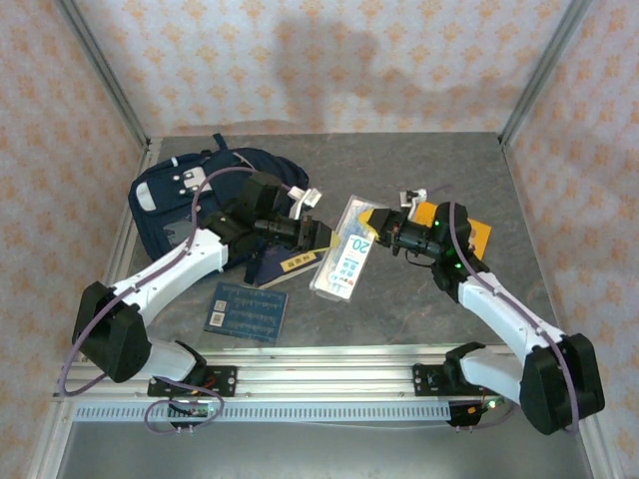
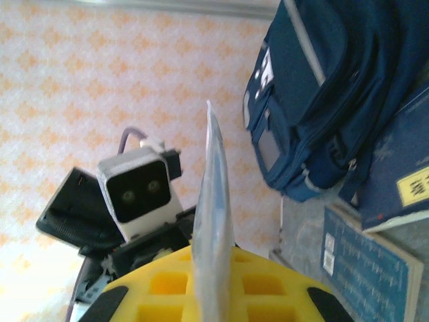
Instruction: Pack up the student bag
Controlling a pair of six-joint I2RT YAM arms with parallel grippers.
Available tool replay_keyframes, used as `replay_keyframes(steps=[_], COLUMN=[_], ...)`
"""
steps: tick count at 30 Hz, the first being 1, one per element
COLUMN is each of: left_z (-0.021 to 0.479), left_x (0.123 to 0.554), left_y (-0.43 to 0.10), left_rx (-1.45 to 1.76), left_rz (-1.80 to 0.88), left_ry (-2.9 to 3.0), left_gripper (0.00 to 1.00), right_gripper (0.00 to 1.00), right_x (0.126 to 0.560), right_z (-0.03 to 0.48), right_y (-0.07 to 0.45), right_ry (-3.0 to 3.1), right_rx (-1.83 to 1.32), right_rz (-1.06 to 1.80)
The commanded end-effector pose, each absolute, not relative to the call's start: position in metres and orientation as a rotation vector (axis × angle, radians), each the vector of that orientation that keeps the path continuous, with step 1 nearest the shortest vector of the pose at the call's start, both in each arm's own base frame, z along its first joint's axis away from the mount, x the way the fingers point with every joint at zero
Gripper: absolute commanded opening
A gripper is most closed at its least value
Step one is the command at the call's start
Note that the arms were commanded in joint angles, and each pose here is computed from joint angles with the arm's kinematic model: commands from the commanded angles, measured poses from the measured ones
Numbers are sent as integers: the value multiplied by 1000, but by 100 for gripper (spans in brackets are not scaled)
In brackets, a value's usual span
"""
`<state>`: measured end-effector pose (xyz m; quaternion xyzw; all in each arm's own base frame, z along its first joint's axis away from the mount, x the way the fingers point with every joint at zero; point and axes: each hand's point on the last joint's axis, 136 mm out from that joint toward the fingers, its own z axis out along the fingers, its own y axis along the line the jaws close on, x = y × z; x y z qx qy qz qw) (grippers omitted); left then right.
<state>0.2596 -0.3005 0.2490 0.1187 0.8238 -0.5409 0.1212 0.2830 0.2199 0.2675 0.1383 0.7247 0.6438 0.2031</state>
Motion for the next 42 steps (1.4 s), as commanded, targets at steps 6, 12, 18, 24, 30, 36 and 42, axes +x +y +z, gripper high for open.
replay_keyframes(steps=[6,12,18,24,30,36,42], left_z=[267,299,328,343,341,342,357], left_x=[302,320,317,308,308,329,351], left_y=[-251,-242,-245,-269,-293,-305,-324], left_rx=[-102,-366,-417,-388,-337,-323,-294], left_rz=[-1254,-1347,-1485,-1618,-1652,-1645,-1707], left_ry=[2449,2266,2123,2022,2022,1990,1939], left_gripper=[65,79,85,88,87,84,71], right_gripper=[0,4,5,6,6,6,6], right_x=[315,329,333,341,349,352,348], right_z=[325,351,371,381,389,394,386], right_y=[154,113,89,91,97,106,122], right_ry=[1692,1413,1275,1212,1184,1181,1223], right_rx=[617,784,864,888,895,887,867], right_rz=[1427,1348,1291,1363,1421,1467,1516])
